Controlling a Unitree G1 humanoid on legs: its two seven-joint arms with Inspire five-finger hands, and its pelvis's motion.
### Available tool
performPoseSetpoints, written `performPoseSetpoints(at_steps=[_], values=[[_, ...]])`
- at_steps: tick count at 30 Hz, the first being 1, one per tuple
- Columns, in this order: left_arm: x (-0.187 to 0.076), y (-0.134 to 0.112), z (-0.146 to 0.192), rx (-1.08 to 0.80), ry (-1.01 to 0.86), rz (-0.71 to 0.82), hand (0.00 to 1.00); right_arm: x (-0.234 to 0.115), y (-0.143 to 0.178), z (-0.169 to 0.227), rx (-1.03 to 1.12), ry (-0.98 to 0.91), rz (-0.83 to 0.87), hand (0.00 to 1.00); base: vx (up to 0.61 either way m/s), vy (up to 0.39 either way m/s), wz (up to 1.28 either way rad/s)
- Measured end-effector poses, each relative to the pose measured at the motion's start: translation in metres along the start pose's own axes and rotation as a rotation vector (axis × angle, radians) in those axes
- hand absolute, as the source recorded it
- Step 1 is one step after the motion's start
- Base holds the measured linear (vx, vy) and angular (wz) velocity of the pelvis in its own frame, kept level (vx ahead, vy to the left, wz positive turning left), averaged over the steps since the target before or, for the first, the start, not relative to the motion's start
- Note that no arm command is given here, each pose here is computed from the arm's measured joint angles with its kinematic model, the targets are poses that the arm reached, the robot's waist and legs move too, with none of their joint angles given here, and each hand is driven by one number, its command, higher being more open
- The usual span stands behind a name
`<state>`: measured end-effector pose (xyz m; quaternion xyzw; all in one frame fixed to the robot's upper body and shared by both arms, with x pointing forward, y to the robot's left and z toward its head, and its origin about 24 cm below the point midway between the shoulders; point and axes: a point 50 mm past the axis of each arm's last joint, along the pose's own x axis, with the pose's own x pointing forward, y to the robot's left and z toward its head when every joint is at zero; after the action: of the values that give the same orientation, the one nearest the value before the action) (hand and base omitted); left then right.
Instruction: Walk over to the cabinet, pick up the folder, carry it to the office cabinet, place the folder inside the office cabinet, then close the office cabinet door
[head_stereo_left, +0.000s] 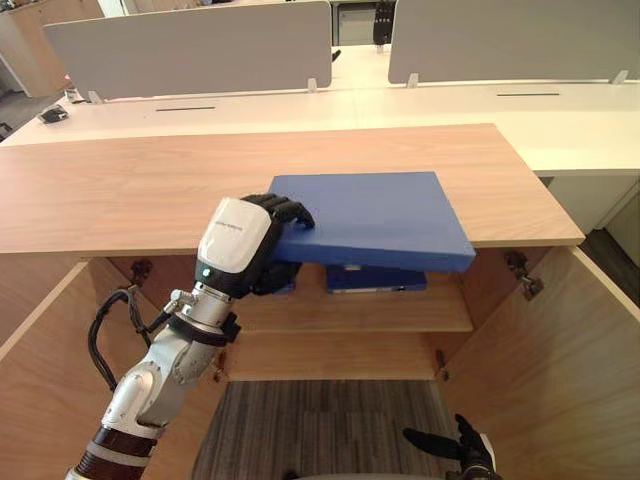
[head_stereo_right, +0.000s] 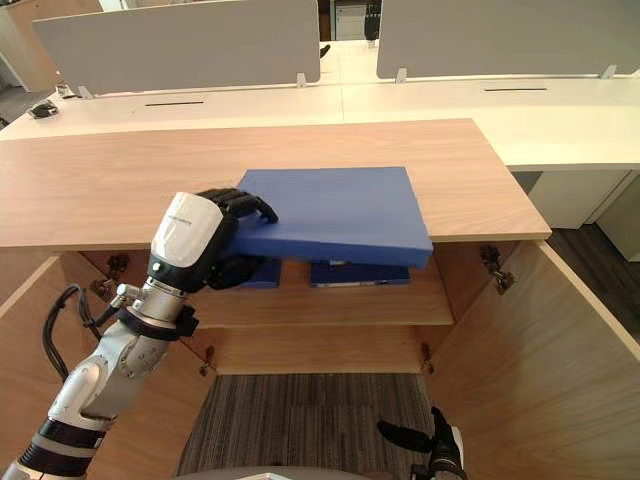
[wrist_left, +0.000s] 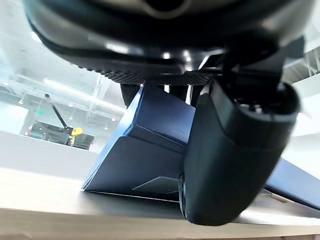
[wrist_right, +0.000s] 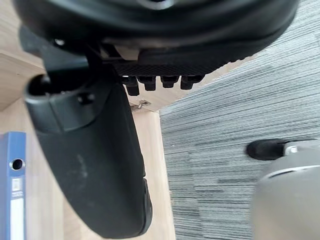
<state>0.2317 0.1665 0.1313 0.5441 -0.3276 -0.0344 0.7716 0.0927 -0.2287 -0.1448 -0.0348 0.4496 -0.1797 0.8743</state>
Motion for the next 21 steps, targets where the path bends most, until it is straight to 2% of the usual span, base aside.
performPoseSetpoints(at_steps=[6,10,13,18,21], values=[[-0.014,0.006,0.032,-0.266,-0.018,0.037,0.00,-0.001,0.010,0.028,0.114,-0.117,0.042,1.00,0.03,-0.019,-0.10],[-0.025,0.012,0.048,-0.479,-0.014,0.078,0.00,-0.013,0.016,0.079,0.211,-0.356,0.117,1.00,-0.04,-0.016,-0.02],[-0.033,0.017,0.048,-0.621,0.039,0.142,0.00,-0.029,0.017,0.113,0.303,-0.523,0.183,1.00,-0.07,-0.007,-0.01],[-0.057,0.039,0.031,-0.901,0.187,0.356,0.00,-0.084,0.006,0.175,0.481,-0.899,0.338,1.00,-0.03,-0.004,0.00],[-0.064,0.043,0.024,-1.039,0.213,0.439,0.00,-0.095,0.006,0.183,0.538,-0.941,0.400,1.00,0.02,-0.024,0.04]])
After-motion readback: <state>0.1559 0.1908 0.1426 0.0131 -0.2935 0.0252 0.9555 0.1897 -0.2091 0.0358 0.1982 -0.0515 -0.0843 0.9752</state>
